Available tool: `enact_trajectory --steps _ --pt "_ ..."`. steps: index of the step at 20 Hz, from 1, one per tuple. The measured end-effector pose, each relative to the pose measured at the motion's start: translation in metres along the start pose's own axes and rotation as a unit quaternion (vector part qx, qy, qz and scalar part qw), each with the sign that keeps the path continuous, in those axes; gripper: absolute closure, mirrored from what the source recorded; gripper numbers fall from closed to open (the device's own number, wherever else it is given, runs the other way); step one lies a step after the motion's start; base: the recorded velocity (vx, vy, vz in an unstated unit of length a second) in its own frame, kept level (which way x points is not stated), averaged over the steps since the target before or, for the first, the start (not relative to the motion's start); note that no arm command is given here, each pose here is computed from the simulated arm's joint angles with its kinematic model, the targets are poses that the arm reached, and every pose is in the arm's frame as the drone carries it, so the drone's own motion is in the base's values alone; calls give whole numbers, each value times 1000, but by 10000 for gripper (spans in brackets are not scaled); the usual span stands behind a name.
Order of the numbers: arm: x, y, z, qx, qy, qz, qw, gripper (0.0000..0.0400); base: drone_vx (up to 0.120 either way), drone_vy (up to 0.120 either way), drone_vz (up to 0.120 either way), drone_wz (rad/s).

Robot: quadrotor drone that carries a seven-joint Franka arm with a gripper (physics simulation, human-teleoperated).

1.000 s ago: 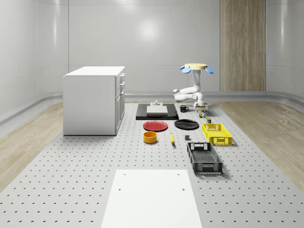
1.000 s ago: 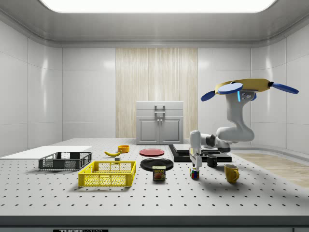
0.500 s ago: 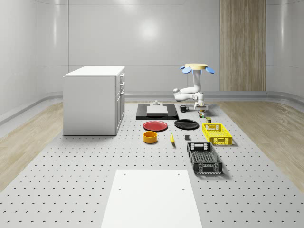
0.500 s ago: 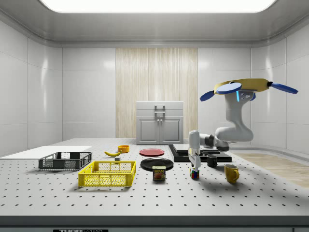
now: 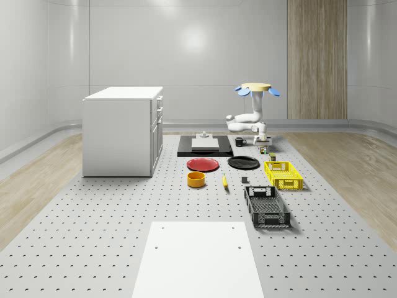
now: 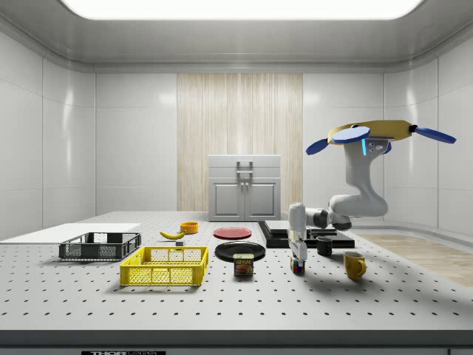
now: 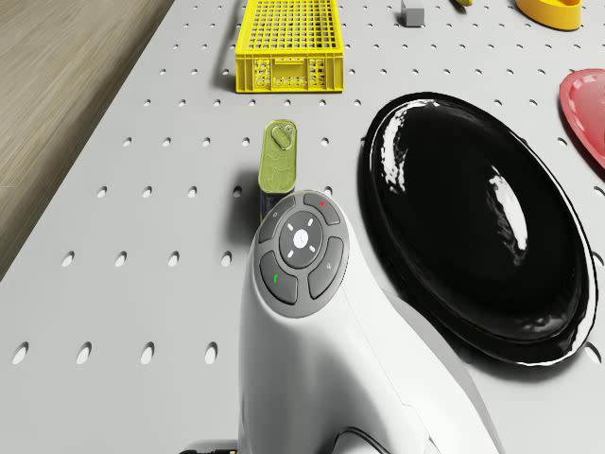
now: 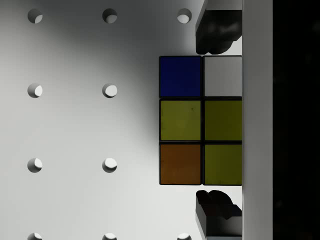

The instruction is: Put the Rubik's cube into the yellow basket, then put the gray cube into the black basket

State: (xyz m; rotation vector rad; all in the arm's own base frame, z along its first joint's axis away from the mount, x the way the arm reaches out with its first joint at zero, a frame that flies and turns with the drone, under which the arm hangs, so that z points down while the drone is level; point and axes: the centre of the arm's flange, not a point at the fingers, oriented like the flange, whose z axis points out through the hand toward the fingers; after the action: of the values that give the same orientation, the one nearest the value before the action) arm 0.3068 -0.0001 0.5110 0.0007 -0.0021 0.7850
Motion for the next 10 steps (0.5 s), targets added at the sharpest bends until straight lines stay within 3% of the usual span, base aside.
enact_trajectory --steps 10 --pt "3 -2 9 0 0 0 1000 0 0 0 0 0"
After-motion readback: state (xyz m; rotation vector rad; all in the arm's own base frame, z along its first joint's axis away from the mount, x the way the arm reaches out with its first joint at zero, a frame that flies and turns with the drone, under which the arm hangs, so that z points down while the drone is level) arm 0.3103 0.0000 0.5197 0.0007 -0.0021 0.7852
